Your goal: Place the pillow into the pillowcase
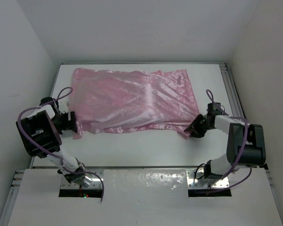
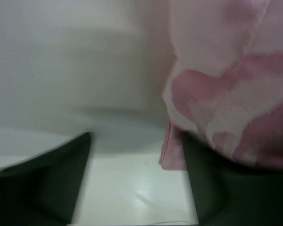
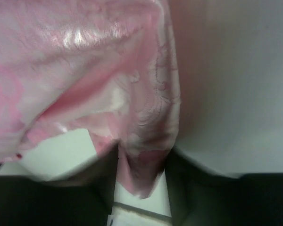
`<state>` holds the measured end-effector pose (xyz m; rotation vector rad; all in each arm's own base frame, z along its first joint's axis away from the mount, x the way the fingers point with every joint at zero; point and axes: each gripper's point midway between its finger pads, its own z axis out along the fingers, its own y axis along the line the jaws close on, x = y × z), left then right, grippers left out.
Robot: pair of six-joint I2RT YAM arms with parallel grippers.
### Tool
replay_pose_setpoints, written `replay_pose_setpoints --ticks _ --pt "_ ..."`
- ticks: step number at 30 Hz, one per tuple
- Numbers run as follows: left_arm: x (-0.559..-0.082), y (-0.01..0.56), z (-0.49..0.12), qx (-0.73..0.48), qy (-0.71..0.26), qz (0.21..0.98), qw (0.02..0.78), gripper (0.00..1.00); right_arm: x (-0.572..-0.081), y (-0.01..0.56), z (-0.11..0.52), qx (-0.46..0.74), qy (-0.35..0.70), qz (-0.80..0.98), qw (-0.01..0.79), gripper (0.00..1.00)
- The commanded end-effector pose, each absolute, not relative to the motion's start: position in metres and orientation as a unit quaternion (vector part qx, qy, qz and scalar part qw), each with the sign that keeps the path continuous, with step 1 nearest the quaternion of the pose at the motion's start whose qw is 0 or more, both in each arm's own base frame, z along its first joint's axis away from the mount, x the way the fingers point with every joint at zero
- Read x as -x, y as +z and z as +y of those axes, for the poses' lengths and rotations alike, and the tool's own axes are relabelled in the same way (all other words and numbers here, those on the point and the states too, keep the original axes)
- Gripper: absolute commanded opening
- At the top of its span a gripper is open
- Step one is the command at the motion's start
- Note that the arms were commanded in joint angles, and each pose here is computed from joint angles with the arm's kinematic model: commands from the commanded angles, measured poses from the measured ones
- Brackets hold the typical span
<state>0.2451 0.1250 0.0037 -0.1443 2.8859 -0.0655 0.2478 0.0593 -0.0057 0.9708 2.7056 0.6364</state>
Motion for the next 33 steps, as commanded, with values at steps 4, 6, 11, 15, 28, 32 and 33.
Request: replay_pose_setpoints --ticks 4,6,11,15,28,32,33 --pt "-0.270 -0.015 0.120 0.047 -0.070 0.988 0.132 0.21 -0.237 -0.010 0.036 -0.419 0.218 0.872 0.126 0.00" --pt "-0.276 -0.003 0.127 0.053 -0.078 0.985 0.146 0.00 -0.233 -0.002 0.018 -0.438 0.191 0.868 0.136 0.00" --pt "-0.270 0.047 0.153 0.013 -0.012 0.986 0.163 0.00 -0.247 0.043 -0.020 -0.468 0.194 0.836 0.209 0.00" --pt "-0.259 0.073 0.154 -0.037 0.019 0.987 0.153 0.00 -0.246 0.054 -0.014 -0.450 0.214 0.844 0.197 0.00" --pt "-0.325 0.109 0.082 -0.142 -0.057 0.962 0.226 0.60 -0.279 0.106 -0.077 -0.429 0.056 0.847 0.308 0.99" --pt "-0.391 0.142 0.053 -0.164 -0.076 0.937 0.298 0.71 -0.341 0.134 -0.046 -0.330 0.070 0.874 0.351 0.85" --pt "-0.416 0.145 0.054 -0.155 -0.071 0.935 0.312 0.72 -0.357 0.136 -0.031 -0.291 0.064 0.888 0.351 0.81"
